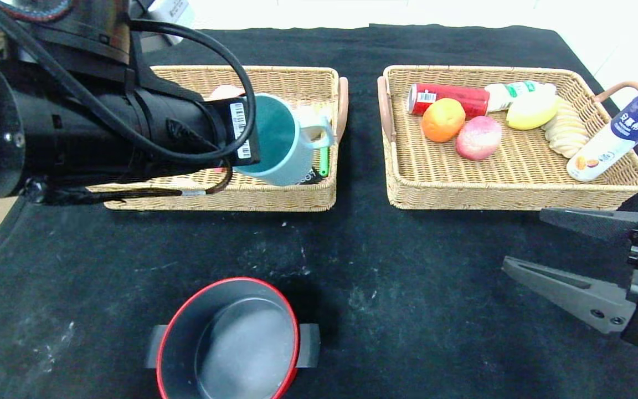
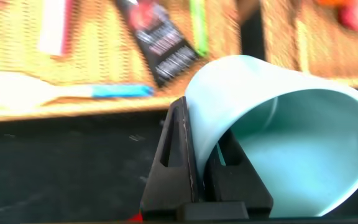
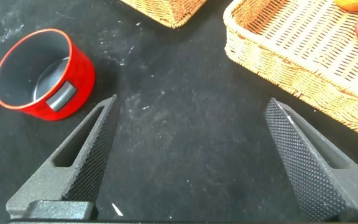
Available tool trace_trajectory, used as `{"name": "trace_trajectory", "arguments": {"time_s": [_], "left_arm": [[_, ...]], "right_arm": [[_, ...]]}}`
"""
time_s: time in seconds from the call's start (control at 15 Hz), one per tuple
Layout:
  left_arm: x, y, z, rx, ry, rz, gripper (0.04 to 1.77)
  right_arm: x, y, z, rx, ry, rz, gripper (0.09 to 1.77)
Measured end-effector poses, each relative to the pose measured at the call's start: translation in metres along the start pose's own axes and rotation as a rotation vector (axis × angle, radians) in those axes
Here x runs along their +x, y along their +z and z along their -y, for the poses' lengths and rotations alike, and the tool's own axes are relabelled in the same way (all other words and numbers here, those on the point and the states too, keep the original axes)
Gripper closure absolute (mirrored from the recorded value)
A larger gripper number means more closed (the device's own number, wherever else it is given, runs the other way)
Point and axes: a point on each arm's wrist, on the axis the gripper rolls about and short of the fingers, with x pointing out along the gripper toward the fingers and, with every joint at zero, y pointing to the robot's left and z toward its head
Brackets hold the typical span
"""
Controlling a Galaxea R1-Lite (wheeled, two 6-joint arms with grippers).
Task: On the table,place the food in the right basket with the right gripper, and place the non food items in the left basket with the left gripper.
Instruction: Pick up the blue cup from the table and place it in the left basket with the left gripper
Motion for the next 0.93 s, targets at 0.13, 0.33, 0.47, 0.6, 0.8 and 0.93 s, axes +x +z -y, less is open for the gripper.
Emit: {"name": "trace_trajectory", "arguments": {"time_s": [0.13, 0.33, 0.47, 0.6, 0.8, 0.93], "left_arm": [[0.005, 0.011, -0.016, -0.032, 0.035, 0.038, 1.62], [0.012, 0.027, -0.041, -0.077, 0.085, 0.113, 1.62], [0.017, 0.035, -0.058, -0.087, 0.132, 0.159, 1.62], [0.022, 0.039, -0.073, -0.092, 0.185, 0.183, 1.62], [0.029, 0.038, -0.091, -0.048, 0.257, 0.17, 1.62], [0.035, 0.041, -0.096, -0.045, 0.273, 0.204, 1.62]], "right_arm": [[0.0, 0.0, 0.0, 0.0, 0.0, 0.0, 0.15], [0.0, 0.0, 0.0, -0.001, 0.0, 0.001, 0.15], [-0.001, 0.0, 0.0, 0.0, 0.0, 0.001, 0.15], [-0.001, 0.0, 0.0, -0.001, 0.0, 0.001, 0.15], [0.0, 0.001, 0.0, -0.001, -0.001, 0.005, 0.15], [0.0, 0.001, 0.0, -0.001, -0.001, 0.005, 0.15]]}}
